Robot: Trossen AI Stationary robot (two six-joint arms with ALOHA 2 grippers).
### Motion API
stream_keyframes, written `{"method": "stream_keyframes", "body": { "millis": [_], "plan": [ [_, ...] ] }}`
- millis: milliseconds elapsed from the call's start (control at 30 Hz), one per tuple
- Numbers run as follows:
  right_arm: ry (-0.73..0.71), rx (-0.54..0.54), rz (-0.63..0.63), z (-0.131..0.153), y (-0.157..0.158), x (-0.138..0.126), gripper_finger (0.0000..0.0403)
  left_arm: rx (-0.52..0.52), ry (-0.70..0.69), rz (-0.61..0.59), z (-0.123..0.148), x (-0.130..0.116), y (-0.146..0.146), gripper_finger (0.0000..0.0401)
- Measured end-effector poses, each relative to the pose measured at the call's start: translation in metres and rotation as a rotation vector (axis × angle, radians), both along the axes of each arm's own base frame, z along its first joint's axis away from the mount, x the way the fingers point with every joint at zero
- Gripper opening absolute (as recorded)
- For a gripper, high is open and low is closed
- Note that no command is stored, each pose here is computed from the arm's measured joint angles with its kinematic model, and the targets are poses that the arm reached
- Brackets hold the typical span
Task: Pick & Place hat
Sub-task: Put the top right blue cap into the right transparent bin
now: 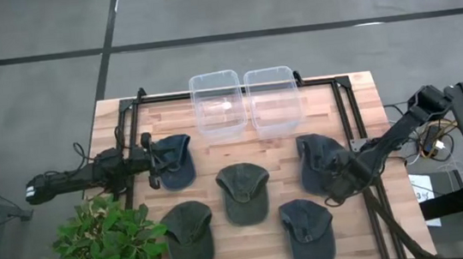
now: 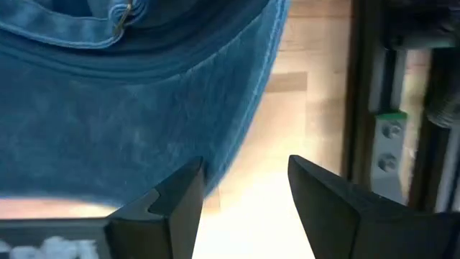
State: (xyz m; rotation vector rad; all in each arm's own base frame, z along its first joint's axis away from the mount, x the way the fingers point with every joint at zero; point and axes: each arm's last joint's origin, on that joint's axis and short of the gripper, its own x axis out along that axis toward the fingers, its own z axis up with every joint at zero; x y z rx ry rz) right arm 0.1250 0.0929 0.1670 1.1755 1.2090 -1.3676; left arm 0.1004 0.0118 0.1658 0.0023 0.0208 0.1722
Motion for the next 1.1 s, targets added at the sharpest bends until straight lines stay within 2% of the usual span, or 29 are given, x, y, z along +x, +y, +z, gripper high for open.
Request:
{"method": "stream_keyframes", "body": {
  "millis": [167,500,1100],
  "plan": [
    [0.022,-0.019,0.000,-0.015,-0.003,-0.004,0.0199,0.000,-0.001,-0.001,0.000,0.000,0.000,0.0193],
    [-0.121,-0.047,0.002,-0.029,-0.006,-0.003,0.0199,0.000,-0.014,-0.001,0.001,0.000,0.000,0.0193],
    [-0.214,-0.057,0.004,-0.021,-0.009,-0.003,0.0199,0.004,-0.066,-0.001,0.006,0.000,0.000,0.0193]
  ]
}}
